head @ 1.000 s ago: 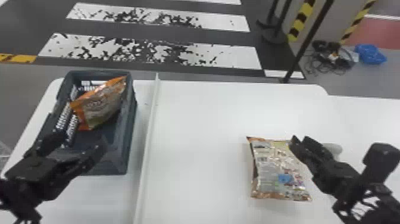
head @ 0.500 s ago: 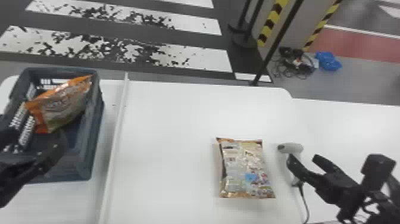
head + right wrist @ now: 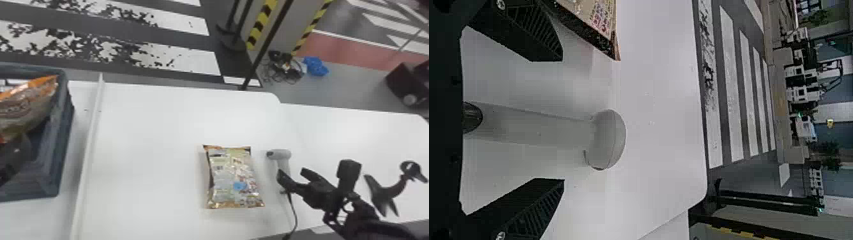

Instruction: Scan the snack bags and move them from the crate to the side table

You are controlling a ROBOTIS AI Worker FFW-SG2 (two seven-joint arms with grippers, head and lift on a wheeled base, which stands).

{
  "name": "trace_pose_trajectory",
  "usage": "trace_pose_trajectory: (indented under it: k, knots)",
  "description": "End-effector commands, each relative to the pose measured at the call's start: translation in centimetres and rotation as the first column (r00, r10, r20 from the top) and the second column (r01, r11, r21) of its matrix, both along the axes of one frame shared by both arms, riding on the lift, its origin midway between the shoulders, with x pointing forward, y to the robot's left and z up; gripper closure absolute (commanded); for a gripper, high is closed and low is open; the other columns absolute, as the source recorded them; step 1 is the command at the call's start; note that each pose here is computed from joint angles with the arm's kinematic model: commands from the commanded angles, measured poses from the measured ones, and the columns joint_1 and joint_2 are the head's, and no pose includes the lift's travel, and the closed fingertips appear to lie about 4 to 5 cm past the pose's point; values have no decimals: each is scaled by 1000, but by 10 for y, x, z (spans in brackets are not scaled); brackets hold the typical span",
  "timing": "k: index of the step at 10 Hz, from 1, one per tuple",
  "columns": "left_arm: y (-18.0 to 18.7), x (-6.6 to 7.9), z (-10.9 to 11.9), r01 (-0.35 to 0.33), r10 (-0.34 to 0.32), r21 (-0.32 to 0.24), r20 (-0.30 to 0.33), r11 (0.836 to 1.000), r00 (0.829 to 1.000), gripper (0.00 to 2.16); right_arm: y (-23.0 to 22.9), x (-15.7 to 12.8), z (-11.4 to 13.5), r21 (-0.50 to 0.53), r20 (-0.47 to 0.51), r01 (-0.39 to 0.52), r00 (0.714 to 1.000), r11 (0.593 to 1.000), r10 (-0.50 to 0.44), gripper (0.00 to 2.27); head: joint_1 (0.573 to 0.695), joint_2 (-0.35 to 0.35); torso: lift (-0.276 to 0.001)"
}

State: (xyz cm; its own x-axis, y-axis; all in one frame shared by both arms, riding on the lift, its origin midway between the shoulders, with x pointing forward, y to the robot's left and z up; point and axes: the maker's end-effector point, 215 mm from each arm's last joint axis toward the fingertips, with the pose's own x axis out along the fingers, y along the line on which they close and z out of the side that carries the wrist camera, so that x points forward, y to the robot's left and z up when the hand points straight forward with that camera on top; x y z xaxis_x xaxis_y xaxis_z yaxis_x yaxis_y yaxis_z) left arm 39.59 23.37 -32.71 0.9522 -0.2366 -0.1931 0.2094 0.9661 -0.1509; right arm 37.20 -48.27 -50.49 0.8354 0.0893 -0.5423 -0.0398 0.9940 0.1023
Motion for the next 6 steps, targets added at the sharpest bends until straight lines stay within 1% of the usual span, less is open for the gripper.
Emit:
trace_pose_trajectory:
  k: [1, 2, 4, 5, 6]
  knots:
    - [-6, 0, 1, 3, -3, 12, 4, 1000, 1000, 70, 2, 15, -13, -10, -9, -21, 1000, 1000, 20, 63, 695, -350, -87]
    - [-9, 0, 1, 5, -6, 17, 6, 1000, 1000, 70, 3, 21, -21, -15, -19, -29, 999, 999, 29, 66, 695, -350, -87]
    - [-15, 0, 3, 4, -4, 26, 9, 1000, 1000, 70, 2, 31, -26, -31, -11, -42, 999, 999, 42, 76, 695, -350, -87]
    - [-18, 0, 4, 8, -9, 25, 11, 1000, 1000, 70, -2, 30, -29, -32, -16, -39, 999, 999, 39, 218, 695, -350, -87]
    - [-19, 1, 3, 4, -4, 29, 10, 1000, 1000, 70, -3, 28, -32, -25, -28, -42, 999, 999, 41, 1325, 695, -350, -87]
